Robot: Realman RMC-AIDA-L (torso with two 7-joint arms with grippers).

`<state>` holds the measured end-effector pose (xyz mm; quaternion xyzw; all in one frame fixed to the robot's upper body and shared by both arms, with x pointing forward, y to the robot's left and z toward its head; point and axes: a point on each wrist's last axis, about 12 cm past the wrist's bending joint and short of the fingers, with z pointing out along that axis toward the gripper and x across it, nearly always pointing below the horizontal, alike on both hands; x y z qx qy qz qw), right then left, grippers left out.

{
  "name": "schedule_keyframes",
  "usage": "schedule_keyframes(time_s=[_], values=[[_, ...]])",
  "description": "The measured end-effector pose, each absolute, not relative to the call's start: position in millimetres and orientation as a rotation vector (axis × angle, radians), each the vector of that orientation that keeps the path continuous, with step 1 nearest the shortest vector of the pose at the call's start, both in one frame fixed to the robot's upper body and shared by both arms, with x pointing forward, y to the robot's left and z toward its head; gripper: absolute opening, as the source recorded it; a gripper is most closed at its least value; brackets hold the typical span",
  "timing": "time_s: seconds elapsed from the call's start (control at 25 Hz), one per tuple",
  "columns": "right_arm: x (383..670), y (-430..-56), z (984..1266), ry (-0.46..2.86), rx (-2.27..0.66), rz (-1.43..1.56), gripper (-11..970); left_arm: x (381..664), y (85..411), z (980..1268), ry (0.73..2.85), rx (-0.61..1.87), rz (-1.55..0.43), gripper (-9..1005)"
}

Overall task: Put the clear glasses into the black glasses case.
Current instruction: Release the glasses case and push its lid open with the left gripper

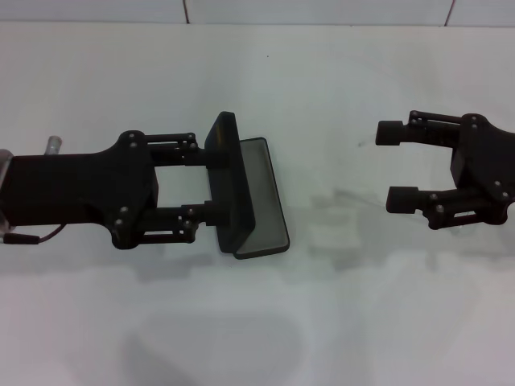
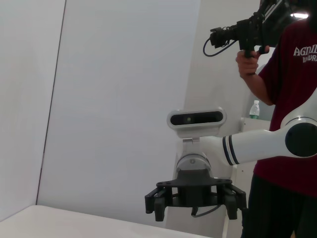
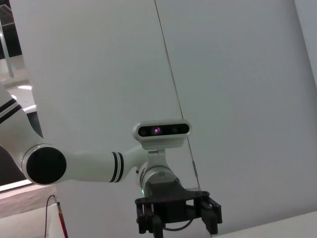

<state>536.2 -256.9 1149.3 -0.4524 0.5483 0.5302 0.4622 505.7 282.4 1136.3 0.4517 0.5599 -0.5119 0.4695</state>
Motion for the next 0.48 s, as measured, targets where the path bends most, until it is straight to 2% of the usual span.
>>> schedule_keyframes(time_s=[0.48], values=[[536.2,-256.7,1149.3,1.347,-1.11,1.304,883,505.6,281.6,1136.0,1.37,1.105,-1.254,665]])
